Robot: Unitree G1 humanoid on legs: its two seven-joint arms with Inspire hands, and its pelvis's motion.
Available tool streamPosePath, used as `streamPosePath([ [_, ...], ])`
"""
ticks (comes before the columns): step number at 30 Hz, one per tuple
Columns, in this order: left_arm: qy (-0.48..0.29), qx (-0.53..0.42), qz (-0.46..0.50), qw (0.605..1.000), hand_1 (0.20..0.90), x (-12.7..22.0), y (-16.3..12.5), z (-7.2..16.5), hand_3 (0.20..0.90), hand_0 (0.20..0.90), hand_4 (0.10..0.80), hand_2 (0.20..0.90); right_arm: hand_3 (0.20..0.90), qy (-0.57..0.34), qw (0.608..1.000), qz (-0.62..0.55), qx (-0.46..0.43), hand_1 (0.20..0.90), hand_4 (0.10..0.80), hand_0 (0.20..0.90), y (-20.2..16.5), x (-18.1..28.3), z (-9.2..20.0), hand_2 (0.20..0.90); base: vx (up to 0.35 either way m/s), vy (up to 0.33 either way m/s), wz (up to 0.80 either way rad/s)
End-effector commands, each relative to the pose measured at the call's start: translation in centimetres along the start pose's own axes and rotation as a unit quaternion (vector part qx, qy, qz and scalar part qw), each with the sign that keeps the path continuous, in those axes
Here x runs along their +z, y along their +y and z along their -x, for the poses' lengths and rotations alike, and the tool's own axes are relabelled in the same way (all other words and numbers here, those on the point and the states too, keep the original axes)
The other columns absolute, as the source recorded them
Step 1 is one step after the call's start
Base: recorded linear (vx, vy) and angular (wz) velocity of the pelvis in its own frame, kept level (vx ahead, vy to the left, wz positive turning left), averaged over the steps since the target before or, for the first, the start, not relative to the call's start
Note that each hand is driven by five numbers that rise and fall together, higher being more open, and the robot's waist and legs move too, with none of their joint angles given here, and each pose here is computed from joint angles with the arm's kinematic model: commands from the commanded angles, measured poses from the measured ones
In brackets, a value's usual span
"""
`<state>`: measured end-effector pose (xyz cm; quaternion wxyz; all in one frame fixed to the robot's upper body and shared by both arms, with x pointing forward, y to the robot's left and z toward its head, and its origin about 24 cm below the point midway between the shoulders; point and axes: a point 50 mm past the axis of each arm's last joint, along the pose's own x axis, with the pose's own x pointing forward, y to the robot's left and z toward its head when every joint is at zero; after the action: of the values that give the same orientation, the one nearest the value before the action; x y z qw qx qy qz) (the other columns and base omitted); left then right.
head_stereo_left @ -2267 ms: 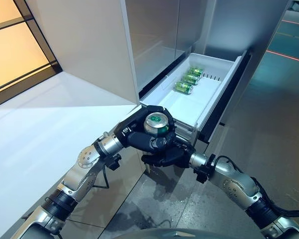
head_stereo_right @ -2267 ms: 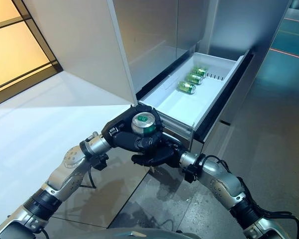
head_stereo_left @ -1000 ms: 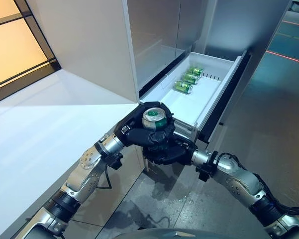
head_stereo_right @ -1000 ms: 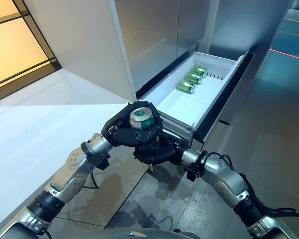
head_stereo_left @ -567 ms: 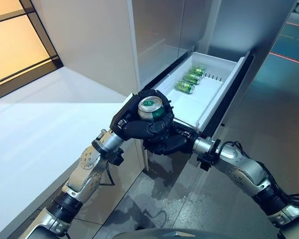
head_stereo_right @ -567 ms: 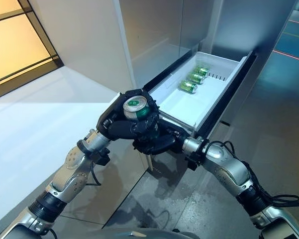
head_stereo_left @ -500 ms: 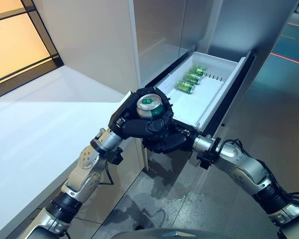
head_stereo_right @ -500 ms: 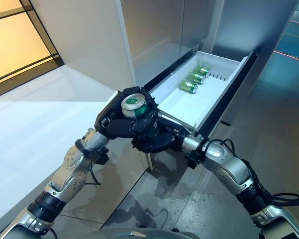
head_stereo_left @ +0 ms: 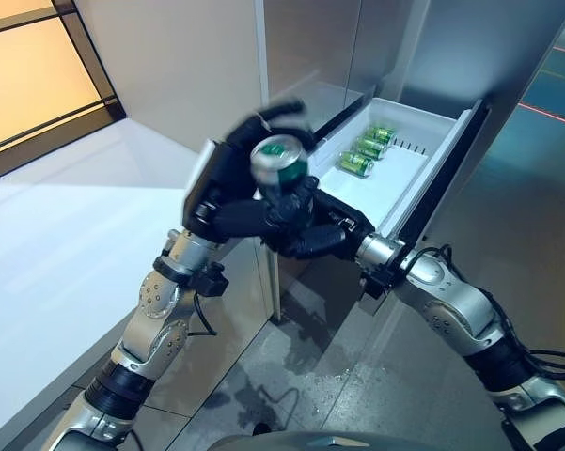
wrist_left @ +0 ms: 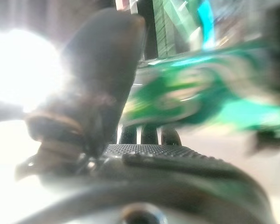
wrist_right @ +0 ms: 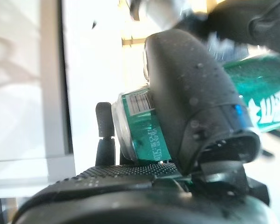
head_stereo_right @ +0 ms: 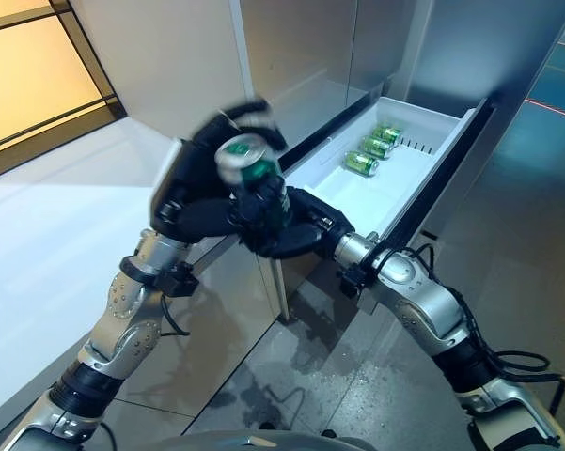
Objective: Put drinks into fridge and close the fridge
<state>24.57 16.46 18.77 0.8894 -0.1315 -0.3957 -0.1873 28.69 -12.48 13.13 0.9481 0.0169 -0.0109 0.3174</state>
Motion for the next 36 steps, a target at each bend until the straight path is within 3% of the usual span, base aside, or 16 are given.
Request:
streamPosePath([
  [1, -0.160, 0.017, -0.027, 0.987, 0.900, 4.7, 1.3, -2.5, 0.900, 0.900, 0.800, 0.900, 0.200, -0.168, 0.982, 0.009, -0.087, 0.300, 0.100, 0.300, -3.6, 7.0, 0.2, 0.300, -0.005, 0.000, 0.05],
  [12, -0.120, 0.007, -0.023, 0.992, 0.900, 3.6, 1.6, -3.1, 0.900, 0.900, 0.800, 0.900, 0.200, -0.160, 0.977, 0.029, -0.139, 0.300, 0.100, 0.300, -5.5, 7.1, -0.6, 0.300, 0.001, -0.002, 0.07],
  [23, 0.047, -0.043, 0.056, 0.996, 0.900, -1.1, 1.0, -2.2, 0.900, 0.900, 0.800, 0.900, 0.200, -0.150, 0.965, 0.067, -0.202, 0.300, 0.100, 0.300, -7.8, 8.7, -1.5, 0.300, 0.010, -0.005, 0.09],
  [32, 0.254, -0.044, 0.198, 0.946, 0.900, -7.4, -0.3, 3.8, 0.900, 0.900, 0.800, 0.900, 0.200, -0.129, 0.934, 0.122, -0.310, 0.300, 0.100, 0.300, -13.0, 11.8, -0.3, 0.300, 0.051, 0.013, 0.07],
  [36, 0.358, -0.014, 0.238, 0.903, 0.900, -9.3, -0.7, 9.0, 0.900, 0.900, 0.800, 0.900, 0.200, -0.118, 0.915, 0.150, -0.355, 0.300, 0.100, 0.300, -15.5, 13.3, 1.6, 0.300, 0.065, 0.008, 0.18],
])
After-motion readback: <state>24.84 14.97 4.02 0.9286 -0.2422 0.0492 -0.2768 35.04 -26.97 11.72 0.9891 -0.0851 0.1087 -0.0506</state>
